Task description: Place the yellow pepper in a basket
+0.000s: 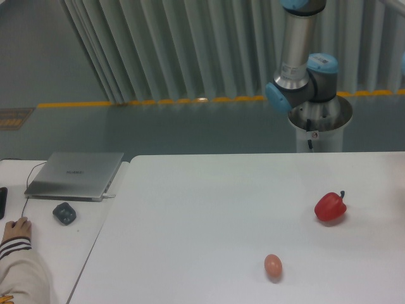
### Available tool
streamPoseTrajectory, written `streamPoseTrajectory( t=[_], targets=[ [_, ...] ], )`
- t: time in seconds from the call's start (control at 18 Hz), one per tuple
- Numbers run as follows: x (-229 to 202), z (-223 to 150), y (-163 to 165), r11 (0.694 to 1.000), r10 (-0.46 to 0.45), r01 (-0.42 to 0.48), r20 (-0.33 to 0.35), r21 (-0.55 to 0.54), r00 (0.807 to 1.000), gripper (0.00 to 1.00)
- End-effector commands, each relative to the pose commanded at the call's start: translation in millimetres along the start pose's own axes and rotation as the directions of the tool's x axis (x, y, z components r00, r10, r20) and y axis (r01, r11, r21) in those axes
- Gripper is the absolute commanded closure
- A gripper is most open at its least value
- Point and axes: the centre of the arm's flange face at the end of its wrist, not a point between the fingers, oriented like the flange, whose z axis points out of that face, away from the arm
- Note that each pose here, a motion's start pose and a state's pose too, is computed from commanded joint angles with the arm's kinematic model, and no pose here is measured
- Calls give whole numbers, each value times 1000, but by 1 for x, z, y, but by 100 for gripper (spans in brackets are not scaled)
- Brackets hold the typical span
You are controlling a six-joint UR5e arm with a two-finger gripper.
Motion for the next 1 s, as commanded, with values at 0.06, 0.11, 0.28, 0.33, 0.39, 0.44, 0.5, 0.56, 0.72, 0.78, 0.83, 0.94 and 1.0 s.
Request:
streamPoseTrajectory(
  t=[0.06, 0.11, 0.28, 0.33, 0.39, 0.44, 0.5, 0.56, 0.72, 0.78, 0.83, 0.94, 1.0],
  targets=[
    [-2, 5, 11, 1000, 12, -12, -3, 14, 1000, 57],
    [-5, 8, 22, 999, 31, -30, -4, 28, 1000, 57],
    [-11, 9, 45, 997, 60, -61, 8, 47, 998, 57],
    [-13, 11, 49, 995, 88, -88, 6, 46, 996, 56],
    [-16, 12, 58, 992, 118, -119, 10, 43, 993, 54],
    [-17, 10, 69, 988, 148, -148, 16, 39, 989, 52],
    [-18, 13, 72, 984, 170, -171, 15, 42, 985, 43],
    [-18, 14, 73, 982, 181, -181, 14, 42, 983, 36],
    [-18, 12, 73, 979, 197, -198, 27, 36, 980, 0],
    [-17, 11, 74, 976, 214, -215, 29, 33, 976, 0],
    [-16, 12, 73, 971, 238, -238, 28, 33, 971, 0],
    [-15, 9, 82, 958, 284, -285, 30, 27, 958, 0],
    [-14, 10, 84, 956, 290, -291, 32, 31, 957, 0]
  ],
)
